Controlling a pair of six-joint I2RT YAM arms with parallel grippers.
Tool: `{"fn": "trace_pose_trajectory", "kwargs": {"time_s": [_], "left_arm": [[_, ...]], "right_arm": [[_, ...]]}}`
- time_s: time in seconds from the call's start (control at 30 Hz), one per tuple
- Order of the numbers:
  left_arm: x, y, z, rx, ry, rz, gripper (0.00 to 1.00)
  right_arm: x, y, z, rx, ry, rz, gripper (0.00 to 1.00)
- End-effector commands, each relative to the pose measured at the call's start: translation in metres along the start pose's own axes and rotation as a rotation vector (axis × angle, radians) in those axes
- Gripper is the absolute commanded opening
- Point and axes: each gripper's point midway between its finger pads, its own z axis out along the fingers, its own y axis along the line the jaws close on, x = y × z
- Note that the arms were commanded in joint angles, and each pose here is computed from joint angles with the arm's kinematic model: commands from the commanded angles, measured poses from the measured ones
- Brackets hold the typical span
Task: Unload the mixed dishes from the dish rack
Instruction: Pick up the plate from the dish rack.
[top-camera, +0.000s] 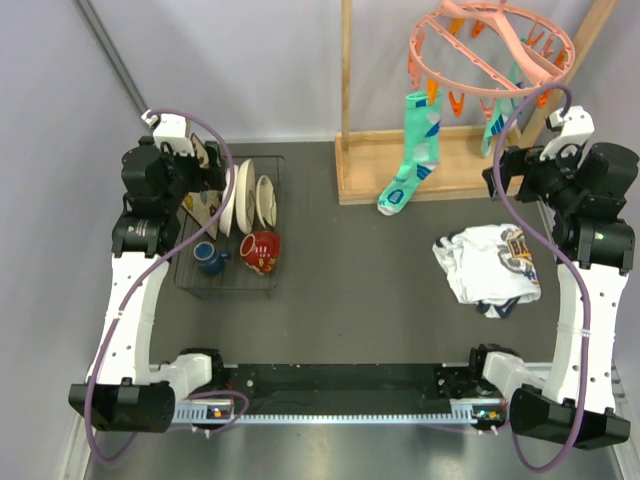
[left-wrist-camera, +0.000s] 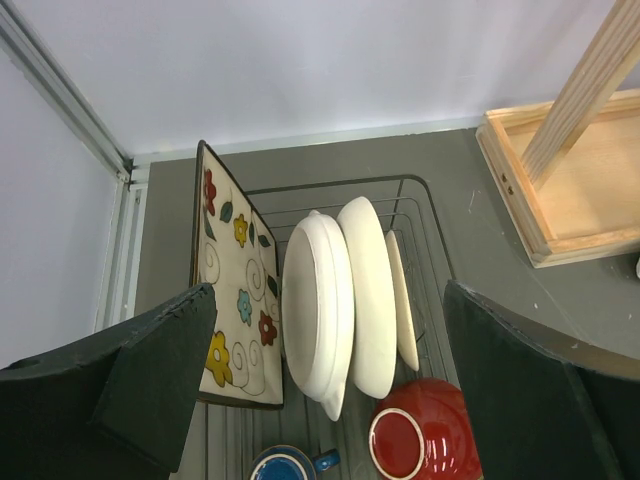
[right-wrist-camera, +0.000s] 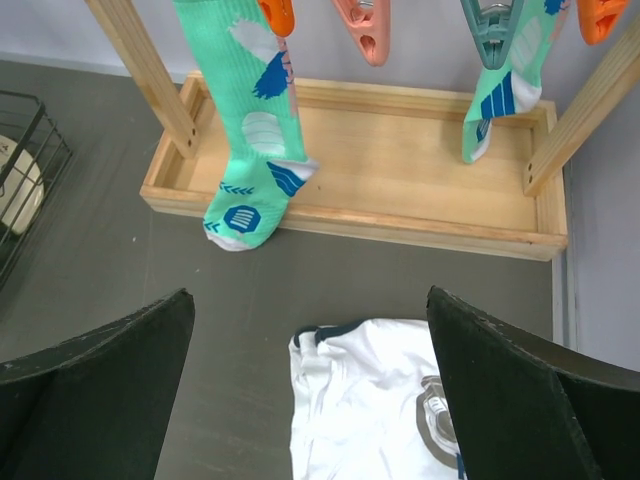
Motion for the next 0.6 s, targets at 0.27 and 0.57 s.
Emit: {"fn": "trace_pose_trajectory", "kwargs": {"time_s": [0.27,0.57], "left_arm": [[-0.019,0.002,-0.007,-0.013,-0.077,0.022,0.99],[-0.01,0.047,0.009,-0.236,0.079,0.087,0.98]], "right_arm": [[-0.012,0.006,-0.005,-0.024,-0.053,-0.019,0.99],[-0.009,0.01,-0.005,-0.043,-0.038,-0.018,0.99]]}}
